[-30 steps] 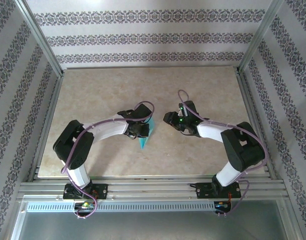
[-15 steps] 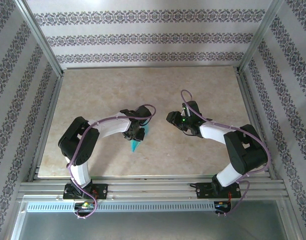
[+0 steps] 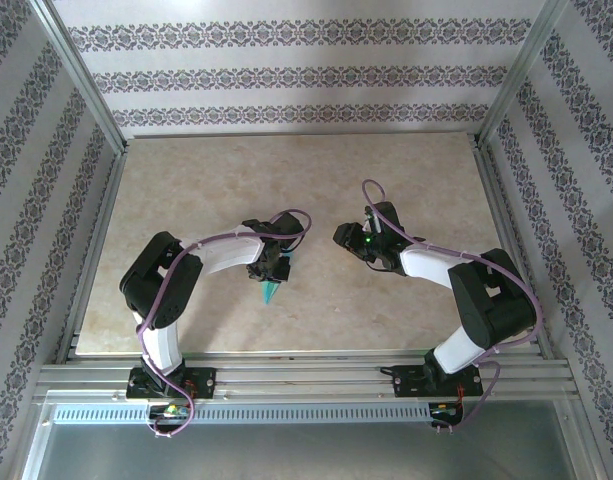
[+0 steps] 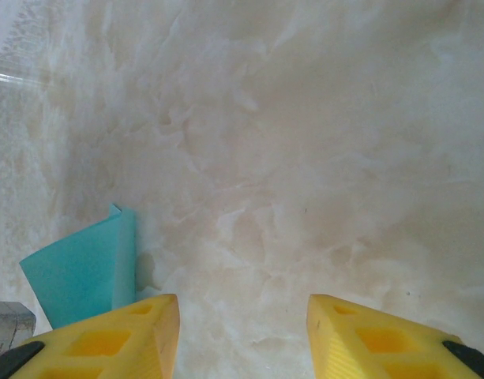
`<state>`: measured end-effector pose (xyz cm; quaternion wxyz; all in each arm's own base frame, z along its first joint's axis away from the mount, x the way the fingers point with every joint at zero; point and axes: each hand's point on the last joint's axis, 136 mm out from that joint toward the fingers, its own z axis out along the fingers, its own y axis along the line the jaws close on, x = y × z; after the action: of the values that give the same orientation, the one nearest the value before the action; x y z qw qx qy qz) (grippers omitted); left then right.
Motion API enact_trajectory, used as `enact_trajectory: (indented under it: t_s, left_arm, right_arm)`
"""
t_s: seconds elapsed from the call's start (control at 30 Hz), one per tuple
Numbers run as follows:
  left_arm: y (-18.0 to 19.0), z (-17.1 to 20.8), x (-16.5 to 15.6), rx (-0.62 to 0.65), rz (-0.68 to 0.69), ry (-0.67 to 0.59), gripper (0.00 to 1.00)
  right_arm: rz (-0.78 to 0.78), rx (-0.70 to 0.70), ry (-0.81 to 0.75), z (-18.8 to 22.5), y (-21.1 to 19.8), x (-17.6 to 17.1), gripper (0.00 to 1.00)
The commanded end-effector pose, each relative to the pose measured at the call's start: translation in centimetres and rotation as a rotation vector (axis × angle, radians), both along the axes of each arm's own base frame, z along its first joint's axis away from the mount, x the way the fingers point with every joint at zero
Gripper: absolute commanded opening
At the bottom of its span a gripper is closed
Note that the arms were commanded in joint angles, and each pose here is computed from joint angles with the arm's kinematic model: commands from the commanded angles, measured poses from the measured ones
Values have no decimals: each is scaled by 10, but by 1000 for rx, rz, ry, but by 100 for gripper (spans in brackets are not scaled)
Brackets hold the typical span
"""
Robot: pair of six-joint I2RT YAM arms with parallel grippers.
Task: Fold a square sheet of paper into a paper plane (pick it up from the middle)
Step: Move the paper plane to the top-center of the table.
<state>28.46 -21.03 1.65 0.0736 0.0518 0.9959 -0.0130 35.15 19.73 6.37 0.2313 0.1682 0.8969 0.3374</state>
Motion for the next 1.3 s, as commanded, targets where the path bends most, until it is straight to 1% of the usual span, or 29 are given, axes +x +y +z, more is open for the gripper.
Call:
enact_trajectory:
  t_s: [0.0,0.13,0.27,0.4,0.43,0.57,0.73,0.8,0.87,1.03,1.27]
  left_arm:
    - [3,3,2,3,34,0,16]
    - [4,14,5,-1,38,-27,12]
    - [6,25,7,-6,52,-56,4]
    - [6,27,11,-5,62,-78,3]
    - [6,25,11,-6,66,-76,3]
    - [3,15,12,-6,72,-57,3]
    - [0,9,14,-6,76,-48,3]
    - [-1,6,14,-8,78,-43,4]
    - [-1,4,14,-7,83,-39,5]
    - [-2,-1,13,-11,89,-27,12]
    - [0,-3,13,-2,94,-24,12]
  right_arm:
    - [-8,-21,15,-8,-4,-4,48]
    - [-9,-20,11,-7,-4,-3,49]
    - [-9,-18,11,-7,-3,-3,49]
    - [-12,-19,-2,-5,-5,-3,51]
    - [-13,-19,-11,-4,-5,-3,53]
    - [-15,-45,-54,3,-12,-6,68]
    - [-27,-130,-109,13,-27,-10,87]
    - [-32,-162,-124,17,-33,-11,91]
    - [-33,-180,-137,21,-36,-11,92]
    - [-36,-182,-138,23,-36,-11,93]
    - [-35,-165,-128,21,-33,-9,92]
